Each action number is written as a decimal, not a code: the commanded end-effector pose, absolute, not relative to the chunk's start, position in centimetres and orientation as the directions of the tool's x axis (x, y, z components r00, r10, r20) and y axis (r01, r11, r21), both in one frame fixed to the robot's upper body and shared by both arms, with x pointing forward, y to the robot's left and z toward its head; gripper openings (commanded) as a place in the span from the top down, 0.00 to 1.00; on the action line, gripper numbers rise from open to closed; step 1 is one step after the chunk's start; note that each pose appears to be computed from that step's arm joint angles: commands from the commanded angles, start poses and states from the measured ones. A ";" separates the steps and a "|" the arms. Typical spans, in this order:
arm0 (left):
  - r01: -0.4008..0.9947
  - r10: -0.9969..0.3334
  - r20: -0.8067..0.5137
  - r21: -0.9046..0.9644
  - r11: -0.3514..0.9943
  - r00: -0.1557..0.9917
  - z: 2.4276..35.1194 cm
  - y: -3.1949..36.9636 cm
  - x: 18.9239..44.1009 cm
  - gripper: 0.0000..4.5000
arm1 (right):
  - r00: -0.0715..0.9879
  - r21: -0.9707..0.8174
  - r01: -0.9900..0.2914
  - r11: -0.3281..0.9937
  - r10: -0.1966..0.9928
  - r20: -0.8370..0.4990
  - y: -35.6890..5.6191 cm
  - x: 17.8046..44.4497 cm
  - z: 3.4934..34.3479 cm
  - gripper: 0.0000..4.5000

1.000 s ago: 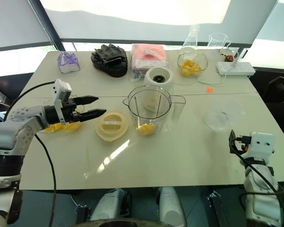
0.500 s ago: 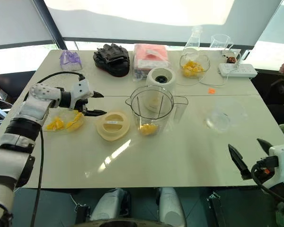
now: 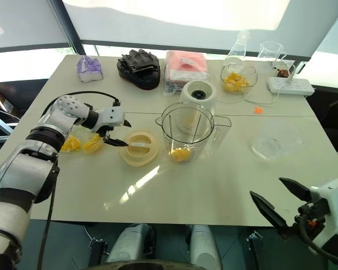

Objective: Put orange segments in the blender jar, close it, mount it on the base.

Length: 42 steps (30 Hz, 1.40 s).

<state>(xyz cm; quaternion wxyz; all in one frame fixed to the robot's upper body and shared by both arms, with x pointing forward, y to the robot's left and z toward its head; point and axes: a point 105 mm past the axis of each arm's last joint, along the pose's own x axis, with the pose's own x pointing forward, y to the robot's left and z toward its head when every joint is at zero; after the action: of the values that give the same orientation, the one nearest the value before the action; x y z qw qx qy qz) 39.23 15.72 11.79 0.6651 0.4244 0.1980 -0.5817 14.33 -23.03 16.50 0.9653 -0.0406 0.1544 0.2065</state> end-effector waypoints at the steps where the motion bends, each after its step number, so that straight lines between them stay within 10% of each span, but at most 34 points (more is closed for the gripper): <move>1: 0.928 -0.576 -0.778 0.362 -0.087 0.249 12.1 15.2 39.6 0.10 | 0.846 -0.013 -0.467 0.884 0.443 -0.296 -21.0 14.4 17.6 0.00; 15: 0.969 -0.528 -0.829 0.242 -0.044 0.183 7.9 12.9 39.1 0.10 | 0.803 0.077 -0.533 0.843 0.532 -0.269 -17.7 15.7 16.9 0.00; 24: 0.958 -0.469 -0.861 0.270 -0.092 0.197 7.1 13.3 39.1 0.93 | 0.824 0.063 -0.505 0.861 0.502 -0.263 -17.7 15.9 16.4 0.00; 29: 0.952 -0.485 -0.844 0.299 -0.069 0.230 7.4 13.5 39.4 0.95 | 0.826 0.059 -0.502 0.863 0.498 -0.262 -17.5 16.1 16.2 0.00; 42: 0.897 -0.849 -0.440 0.433 0.083 0.291 26.8 9.6 41.1 0.95 | 0.818 0.097 -0.487 0.868 0.493 -0.297 -17.9 18.0 12.9 0.00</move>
<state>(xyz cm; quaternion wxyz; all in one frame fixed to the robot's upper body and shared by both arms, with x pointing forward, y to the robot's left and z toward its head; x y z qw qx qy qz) 41.49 10.21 23.25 0.7320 0.3386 0.0849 -0.5851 17.82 -17.88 13.00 0.9526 0.0132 0.1611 0.2577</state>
